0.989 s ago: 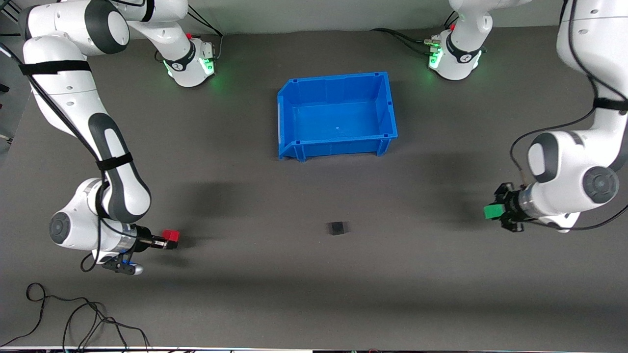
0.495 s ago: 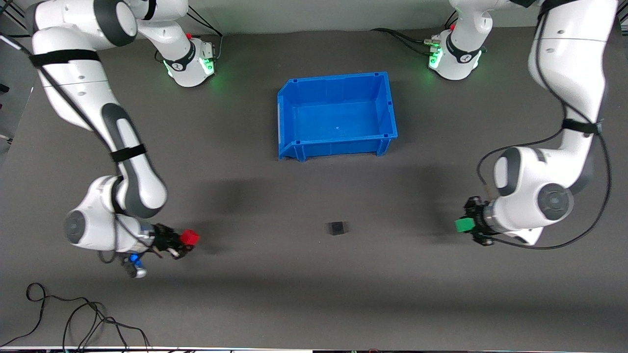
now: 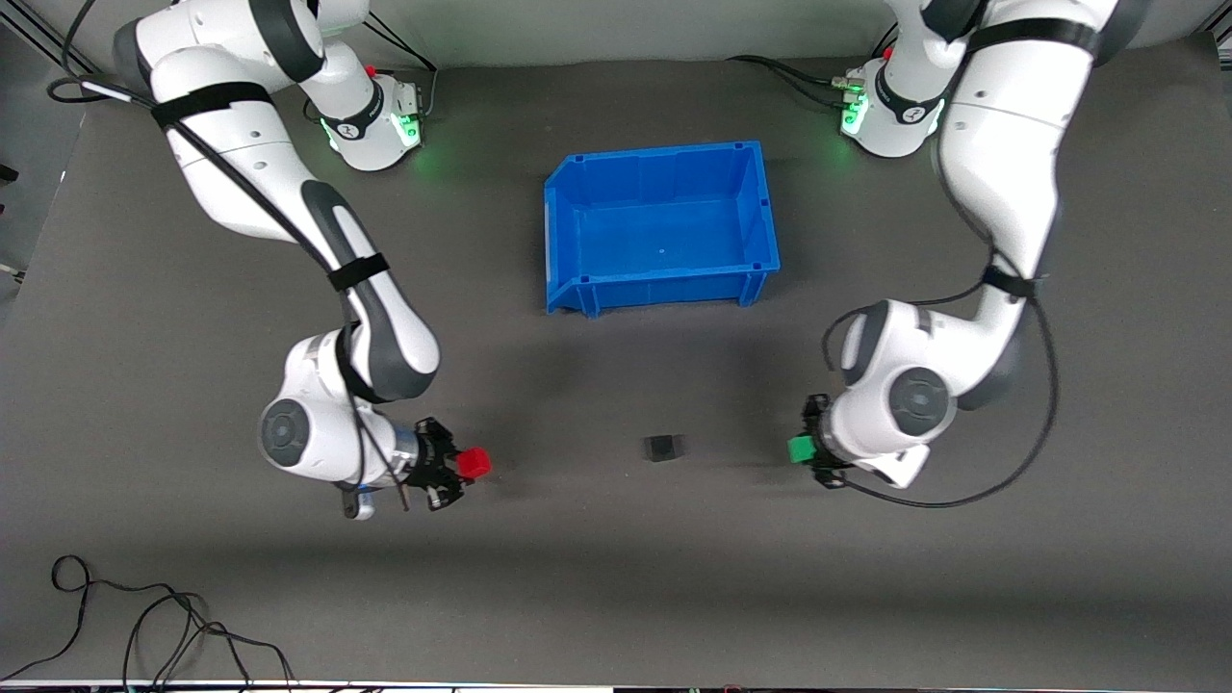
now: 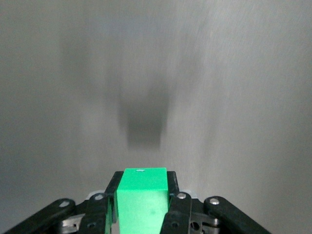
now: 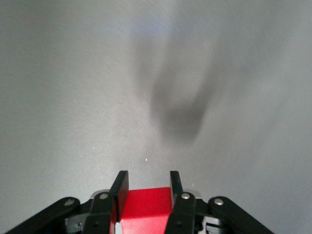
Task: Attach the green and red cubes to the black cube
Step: 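Carry the red cube and green cube toward the black cube, then set the red and green cubes down against opposite sides of the black cube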
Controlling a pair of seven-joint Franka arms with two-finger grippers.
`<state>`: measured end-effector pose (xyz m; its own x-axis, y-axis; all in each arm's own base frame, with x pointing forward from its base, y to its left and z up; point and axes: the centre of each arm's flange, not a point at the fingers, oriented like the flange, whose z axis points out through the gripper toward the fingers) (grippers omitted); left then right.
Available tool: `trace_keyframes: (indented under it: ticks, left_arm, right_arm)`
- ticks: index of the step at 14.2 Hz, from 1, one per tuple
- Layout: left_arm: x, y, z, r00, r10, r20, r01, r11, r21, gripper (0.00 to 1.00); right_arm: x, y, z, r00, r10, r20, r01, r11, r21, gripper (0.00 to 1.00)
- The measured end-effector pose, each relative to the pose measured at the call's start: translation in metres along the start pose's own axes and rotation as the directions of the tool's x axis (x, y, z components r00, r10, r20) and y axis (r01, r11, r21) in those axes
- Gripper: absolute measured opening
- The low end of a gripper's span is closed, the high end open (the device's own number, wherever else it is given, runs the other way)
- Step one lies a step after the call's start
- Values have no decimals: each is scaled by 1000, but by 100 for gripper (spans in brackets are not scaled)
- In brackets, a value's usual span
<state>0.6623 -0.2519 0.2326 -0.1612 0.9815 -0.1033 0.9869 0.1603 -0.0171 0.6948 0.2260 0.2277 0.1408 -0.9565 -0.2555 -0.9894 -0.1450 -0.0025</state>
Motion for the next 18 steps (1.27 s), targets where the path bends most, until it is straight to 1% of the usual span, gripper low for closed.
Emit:
trace_keyframes:
  ticks: [1, 3, 6, 8, 9, 10, 11, 12, 15, 17, 18]
  left_arm:
    - [-12, -4, 2, 1000, -15, 13, 16, 1000, -20, 40]
    - [-38, -17, 11, 999, -21, 26, 22, 999, -33, 40]
    - [-64, -30, 33, 999, -44, 27, 45, 999, -22, 40]
    - [-82, -38, 46, 999, -44, 28, 44, 999, -16, 40]
    - [-89, -43, 53, 999, -37, 27, 38, 999, -12, 40]
    - [-97, -48, 58, 999, -28, 28, 28, 1000, -10, 40]
    - [-105, -53, 62, 999, -20, 33, 21, 1000, -15, 40]
    - [-114, -57, 62, 999, -17, 44, 19, 999, -27, 40]
    - [-130, -64, 65, 997, -21, 78, 26, 998, -62, 40]
    - [-131, -63, 65, 996, -22, 83, 27, 997, -67, 40]
    - [-131, -63, 65, 996, -22, 83, 28, 997, -68, 40]
  right_arm:
    - [-8, 1, 8, 998, 67, 0, -67, 998, -9, 39]
    - [-38, 0, 28, 989, 145, 1, -145, 989, -17, 39]
    - [-97, 11, 63, 981, 193, -7, -193, 980, -42, 39]
    - [-136, 22, 76, 976, 218, -15, -218, 975, -45, 39]
    - [-155, 27, 79, 973, 231, -25, -232, 972, -36, 39]
    - [-171, 31, 80, 967, 252, -35, -253, 967, -11, 39]
    - [-182, 34, 83, 961, 273, -41, -272, 962, 15, 39]
    - [-190, 38, 87, 956, 289, -44, -288, 957, 27, 39]
    - [-197, 41, 106, 944, 327, -50, -324, 944, 60, 39]
    - [-195, 37, 114, 937, 343, -62, -336, 936, 101, 39]
    - [-195, 33, 113, 936, 347, -55, -339, 934, 117, 39]
